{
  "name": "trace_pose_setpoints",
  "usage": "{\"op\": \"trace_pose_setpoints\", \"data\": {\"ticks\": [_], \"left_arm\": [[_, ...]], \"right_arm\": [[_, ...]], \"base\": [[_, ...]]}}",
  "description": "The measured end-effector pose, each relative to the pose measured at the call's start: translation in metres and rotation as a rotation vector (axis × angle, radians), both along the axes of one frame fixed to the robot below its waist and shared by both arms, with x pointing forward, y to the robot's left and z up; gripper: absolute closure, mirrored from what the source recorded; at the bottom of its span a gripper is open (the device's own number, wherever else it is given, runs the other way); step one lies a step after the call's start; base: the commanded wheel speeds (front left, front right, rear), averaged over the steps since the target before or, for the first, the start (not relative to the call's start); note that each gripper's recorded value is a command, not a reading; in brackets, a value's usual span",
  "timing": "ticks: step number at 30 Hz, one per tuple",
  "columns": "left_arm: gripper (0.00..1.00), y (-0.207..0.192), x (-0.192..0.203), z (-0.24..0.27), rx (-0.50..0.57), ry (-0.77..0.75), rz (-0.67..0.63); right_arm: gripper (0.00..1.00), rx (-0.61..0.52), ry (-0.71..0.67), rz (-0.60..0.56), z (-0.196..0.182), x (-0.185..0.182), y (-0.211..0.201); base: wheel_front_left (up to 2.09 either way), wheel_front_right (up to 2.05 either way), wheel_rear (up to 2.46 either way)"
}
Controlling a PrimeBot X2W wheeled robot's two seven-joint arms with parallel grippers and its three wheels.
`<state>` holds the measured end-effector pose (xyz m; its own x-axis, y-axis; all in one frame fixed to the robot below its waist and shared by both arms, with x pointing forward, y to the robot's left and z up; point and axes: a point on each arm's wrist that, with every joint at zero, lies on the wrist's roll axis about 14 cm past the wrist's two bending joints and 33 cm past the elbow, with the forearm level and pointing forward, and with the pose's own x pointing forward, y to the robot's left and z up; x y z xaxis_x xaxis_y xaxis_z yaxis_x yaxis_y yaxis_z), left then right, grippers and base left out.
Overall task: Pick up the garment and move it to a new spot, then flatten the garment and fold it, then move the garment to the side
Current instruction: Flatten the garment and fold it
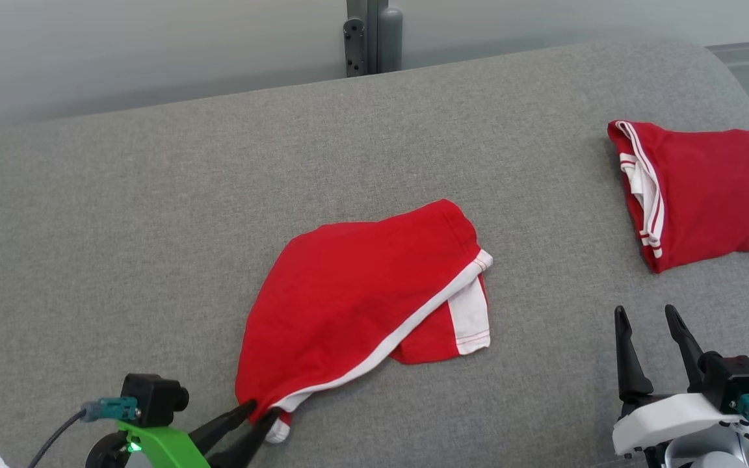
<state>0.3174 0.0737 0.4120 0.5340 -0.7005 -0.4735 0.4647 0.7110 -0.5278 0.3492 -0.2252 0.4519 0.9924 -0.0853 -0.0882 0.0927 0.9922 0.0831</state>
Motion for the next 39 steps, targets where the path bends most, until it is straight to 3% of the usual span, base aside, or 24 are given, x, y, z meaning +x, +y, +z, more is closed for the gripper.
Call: {"op": "trace_pose_setpoints", "data": {"ticks": [7, 13, 18, 21, 25, 39], "left_arm": [[0.0, 0.021, -0.017, 0.003, 0.0, -0.048, 0.044], [0.0, 0.057, 0.01, 0.035, -0.068, -0.267, 0.375], [0.0, 0.08, 0.01, 0.044, -0.013, -0.359, 0.55], [0.0, 0.103, 0.018, 0.072, 0.029, -0.51, 0.668], [0.0, 0.126, 0.001, 0.073, 0.098, -0.574, 0.791], [0.0, 0.138, -0.021, 0.051, 0.145, -0.561, 0.847]], "right_arm": [[0.0, -0.002, -0.009, -0.01, 0.003, -0.008, -0.003], [0.0, -0.028, -0.043, -0.014, 0.015, -0.016, -0.006], [0.0, -0.068, -0.103, 0.015, 0.034, -0.014, 0.0], [0.0, -0.084, -0.146, 0.036, 0.048, -0.011, 0.006], [0.0, -0.085, -0.179, 0.066, 0.058, -0.008, 0.015], [0.0, -0.068, -0.136, 0.117, 0.044, -0.004, 0.032]], "base": [[0.0, 0.0, 0.0], [0.0, 0.0, 0.0], [0.0, 0.0, 0.0], [0.0, 0.0, 0.0], [0.0, 0.0, 0.0], [0.0, 0.0, 0.0]]}}
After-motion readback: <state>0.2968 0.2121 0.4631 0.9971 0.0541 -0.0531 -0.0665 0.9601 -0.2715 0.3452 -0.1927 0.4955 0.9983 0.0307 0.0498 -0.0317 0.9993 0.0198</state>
